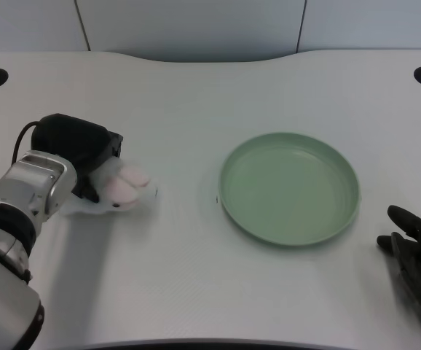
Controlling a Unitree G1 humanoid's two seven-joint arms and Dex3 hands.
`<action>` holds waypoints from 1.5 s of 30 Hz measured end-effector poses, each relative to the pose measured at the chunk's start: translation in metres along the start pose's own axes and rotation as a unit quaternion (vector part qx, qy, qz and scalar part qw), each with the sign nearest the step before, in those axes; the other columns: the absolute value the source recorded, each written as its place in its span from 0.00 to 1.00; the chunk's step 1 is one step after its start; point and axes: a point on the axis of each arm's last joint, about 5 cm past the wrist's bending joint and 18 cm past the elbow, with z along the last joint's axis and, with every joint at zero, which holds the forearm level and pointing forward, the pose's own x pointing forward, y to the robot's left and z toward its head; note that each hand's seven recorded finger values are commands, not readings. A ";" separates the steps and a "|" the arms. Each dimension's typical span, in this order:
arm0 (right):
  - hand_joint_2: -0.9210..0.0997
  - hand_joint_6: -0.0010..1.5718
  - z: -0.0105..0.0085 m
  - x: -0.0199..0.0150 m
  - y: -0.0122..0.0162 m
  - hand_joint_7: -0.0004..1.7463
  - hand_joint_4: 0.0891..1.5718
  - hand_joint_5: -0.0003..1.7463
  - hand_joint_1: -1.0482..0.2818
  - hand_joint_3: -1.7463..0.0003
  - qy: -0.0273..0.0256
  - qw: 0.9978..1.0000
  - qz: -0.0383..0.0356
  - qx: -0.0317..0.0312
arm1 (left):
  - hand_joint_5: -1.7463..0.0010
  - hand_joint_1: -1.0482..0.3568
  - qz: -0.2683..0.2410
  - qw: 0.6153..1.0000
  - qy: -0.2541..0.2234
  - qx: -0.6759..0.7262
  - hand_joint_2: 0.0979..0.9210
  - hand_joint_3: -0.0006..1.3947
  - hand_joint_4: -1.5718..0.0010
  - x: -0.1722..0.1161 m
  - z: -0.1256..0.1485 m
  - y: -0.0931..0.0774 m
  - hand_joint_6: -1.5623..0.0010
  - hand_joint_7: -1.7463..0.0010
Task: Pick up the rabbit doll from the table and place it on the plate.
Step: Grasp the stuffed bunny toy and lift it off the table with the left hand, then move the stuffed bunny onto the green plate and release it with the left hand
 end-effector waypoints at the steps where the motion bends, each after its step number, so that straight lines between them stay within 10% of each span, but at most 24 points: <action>1: 0.00 0.60 -0.0001 -0.0001 0.0000 0.01 0.47 0.39 0.58 0.86 0.000 1.000 -0.002 0.001 | 0.23 0.55 0.000 1.000 0.004 -0.012 0.95 0.10 0.64 0.000 -0.001 0.001 0.47 0.69; 5: 0.00 0.60 -0.0002 -0.0005 0.0017 0.01 0.47 0.39 0.58 0.85 0.001 1.000 -0.009 -0.001 | 0.16 0.59 0.001 0.998 0.020 -0.058 0.72 0.46 0.67 0.000 -0.004 0.004 0.66 0.29; 7: 0.00 0.59 -0.0002 -0.0005 0.0028 0.00 0.47 0.39 0.59 0.85 0.000 1.000 -0.007 -0.005 | 0.25 0.61 0.006 0.996 0.021 -0.082 0.61 0.56 0.67 -0.001 -0.008 0.006 0.61 0.46; 9: 0.00 0.59 -0.0001 -0.0005 0.0032 0.00 0.46 0.39 0.60 0.83 0.000 1.000 -0.006 -0.005 | 0.06 0.62 0.012 0.994 0.020 -0.110 0.49 0.67 0.67 -0.001 -0.010 0.010 0.69 0.17; 12: 0.00 0.59 0.0003 -0.0001 0.0035 0.00 0.47 0.39 0.60 0.83 -0.002 1.000 -0.001 -0.005 | 0.01 0.63 0.038 0.988 0.012 -0.146 0.39 0.74 0.61 0.000 -0.012 0.020 0.70 0.02; 24: 0.00 0.59 0.0012 0.0027 0.0078 0.00 0.44 0.40 0.54 0.83 0.006 1.000 0.009 -0.002 | 0.00 0.62 0.131 0.964 -0.079 -0.220 0.67 0.42 0.50 0.014 0.005 0.079 0.61 0.00; 35: 0.00 0.59 0.0019 0.0034 0.0103 0.01 0.44 0.41 0.54 0.82 0.002 1.000 0.025 -0.006 | 0.00 0.67 0.111 0.957 -0.185 -0.196 0.40 0.68 0.42 0.029 0.081 0.088 0.54 0.00; 38: 0.00 0.60 0.0020 0.0034 0.0108 0.01 0.44 0.41 0.55 0.83 0.002 1.000 0.024 -0.005 | 0.00 0.64 0.101 0.955 -0.215 -0.177 0.31 0.79 0.39 0.030 0.102 0.085 0.52 0.00; 45: 0.00 0.60 0.0017 0.0024 0.0143 0.01 0.45 0.42 0.55 0.83 0.003 1.000 0.016 -0.002 | 0.00 0.61 0.076 0.954 -0.258 -0.134 0.31 0.73 0.42 0.029 0.137 0.078 0.53 0.00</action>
